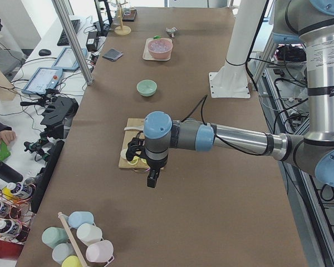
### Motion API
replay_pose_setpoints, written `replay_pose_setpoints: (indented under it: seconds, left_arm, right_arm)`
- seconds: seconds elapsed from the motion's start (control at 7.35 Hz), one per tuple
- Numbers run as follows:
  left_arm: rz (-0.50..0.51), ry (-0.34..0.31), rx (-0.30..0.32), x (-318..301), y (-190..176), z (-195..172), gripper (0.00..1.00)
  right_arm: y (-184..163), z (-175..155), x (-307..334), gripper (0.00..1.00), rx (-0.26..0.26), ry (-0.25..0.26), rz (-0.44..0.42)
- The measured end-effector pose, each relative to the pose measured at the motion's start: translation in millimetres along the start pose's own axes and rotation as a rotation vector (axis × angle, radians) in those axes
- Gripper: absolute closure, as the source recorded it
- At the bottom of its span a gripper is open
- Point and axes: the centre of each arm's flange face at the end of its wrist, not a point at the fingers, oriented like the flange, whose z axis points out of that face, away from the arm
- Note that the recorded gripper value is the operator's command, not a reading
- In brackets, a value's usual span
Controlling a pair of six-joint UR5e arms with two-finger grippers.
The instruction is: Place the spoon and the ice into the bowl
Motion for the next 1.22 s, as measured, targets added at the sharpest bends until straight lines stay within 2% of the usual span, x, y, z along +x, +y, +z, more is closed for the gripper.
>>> replay_pose_setpoints:
  seconds: [0.14, 0.27, 0.41, 0.54, 0.82, 0.95, 1.22]
  left_arm:
    - [0.043, -0.006, 0.046, 3.3, -6.0, -4.5, 0.01]
    - [0.1, -0.016, 0.108, 7.4, -15.2, -9.9, 0.01]
    - [0.172, -0.026, 0.183, 11.3, -32.5, -15.7, 0.01]
    - [0.235, -0.015, 0.246, 14.6, -52.1, -19.0, 0.01]
    - [0.316, 0.076, 0.293, 32.1, -70.1, -18.1, 0.01]
    - [0.343, 0.114, 0.3, 49.0, -79.1, -13.2, 0.01]
    - [0.325, 0.188, 0.263, 104.7, -114.3, 11.0, 0.02]
  right_arm:
    - [-8.0, -6.3, -6.7, 0.01, 0.053, -0.007, -0.05]
    - [-18.8, -12.7, -16.2, 0.02, 0.098, -0.043, -0.094]
    - [-33.2, -19.8, -28.0, 0.02, 0.13, -0.103, -0.116]
    - [-47.3, -25.0, -41.6, 0.02, 0.146, -0.159, -0.104]
    - [-76.5, -23.2, -79.2, 0.01, 0.137, -0.208, -0.074]
    - [-94.8, -18.0, -107.2, 0.01, 0.13, -0.206, -0.053]
    - [-130.0, 7.2, -176.3, 0.01, 0.131, -0.145, 0.013]
